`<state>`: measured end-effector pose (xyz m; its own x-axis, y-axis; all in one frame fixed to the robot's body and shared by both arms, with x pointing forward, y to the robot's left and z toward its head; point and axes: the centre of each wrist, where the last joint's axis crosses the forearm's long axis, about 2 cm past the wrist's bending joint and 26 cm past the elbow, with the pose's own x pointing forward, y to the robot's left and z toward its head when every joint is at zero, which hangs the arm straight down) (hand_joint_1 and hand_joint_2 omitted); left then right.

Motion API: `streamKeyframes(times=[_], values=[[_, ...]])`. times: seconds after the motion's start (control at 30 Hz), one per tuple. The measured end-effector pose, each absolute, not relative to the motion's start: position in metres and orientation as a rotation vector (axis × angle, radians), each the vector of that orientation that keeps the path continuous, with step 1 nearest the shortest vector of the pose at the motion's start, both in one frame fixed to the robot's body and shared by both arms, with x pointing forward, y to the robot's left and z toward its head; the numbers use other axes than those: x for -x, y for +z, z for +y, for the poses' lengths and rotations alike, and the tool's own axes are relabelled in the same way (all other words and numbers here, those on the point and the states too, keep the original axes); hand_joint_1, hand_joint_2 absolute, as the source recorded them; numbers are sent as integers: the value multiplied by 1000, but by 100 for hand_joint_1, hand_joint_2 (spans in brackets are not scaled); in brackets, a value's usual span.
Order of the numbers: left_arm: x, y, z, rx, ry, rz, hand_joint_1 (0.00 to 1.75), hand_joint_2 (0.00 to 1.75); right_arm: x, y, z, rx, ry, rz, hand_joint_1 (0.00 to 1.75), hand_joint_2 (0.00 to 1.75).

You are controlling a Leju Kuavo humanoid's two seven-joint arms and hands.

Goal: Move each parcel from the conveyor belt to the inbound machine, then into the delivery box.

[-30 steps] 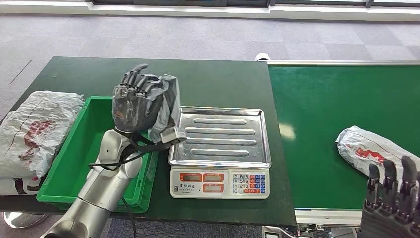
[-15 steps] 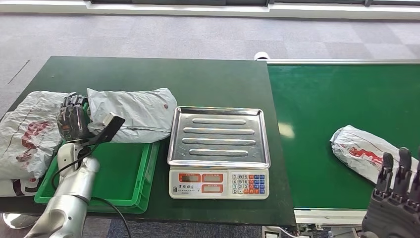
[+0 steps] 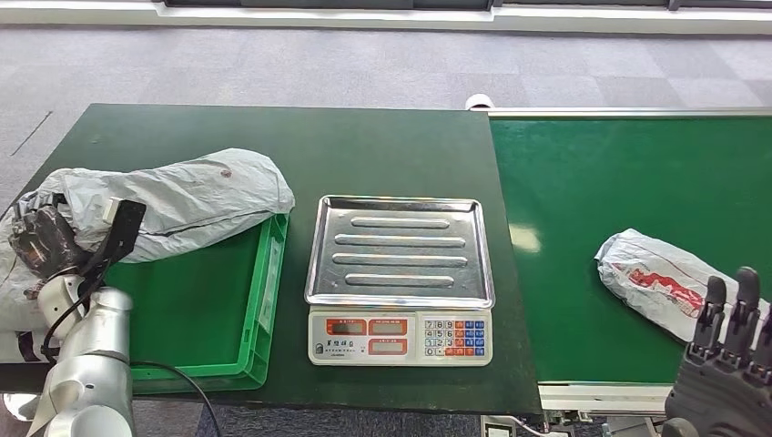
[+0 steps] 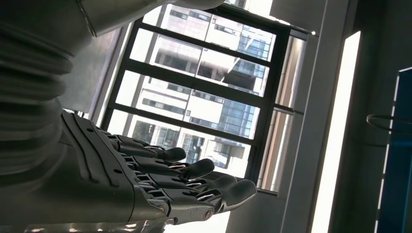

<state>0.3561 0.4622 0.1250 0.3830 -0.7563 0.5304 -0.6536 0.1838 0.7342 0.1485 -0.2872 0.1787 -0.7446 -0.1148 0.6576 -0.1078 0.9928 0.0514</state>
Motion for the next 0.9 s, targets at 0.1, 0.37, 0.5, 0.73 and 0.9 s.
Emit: streamKeyframes(times=[0.1,0.37,0.5,0.73,0.9], values=[[-351,122,473,-1541,-112,-1237,175,175,-148,178,-288,-149,-16,-2414,0,175],[-342,112,478,-1537,-143,-1177,175,175,-145,176,-288,-136,-12,-2401,0,175],[-340,107,476,-1531,-167,-1181,175,175,-143,175,-288,-132,-11,-2392,0,175],[-328,96,439,-1299,-239,-1323,175,175,-138,174,-286,-157,24,-2387,0,175],[-297,116,398,-1382,-336,-1446,175,175,-135,175,-283,-176,33,-2385,0,175]])
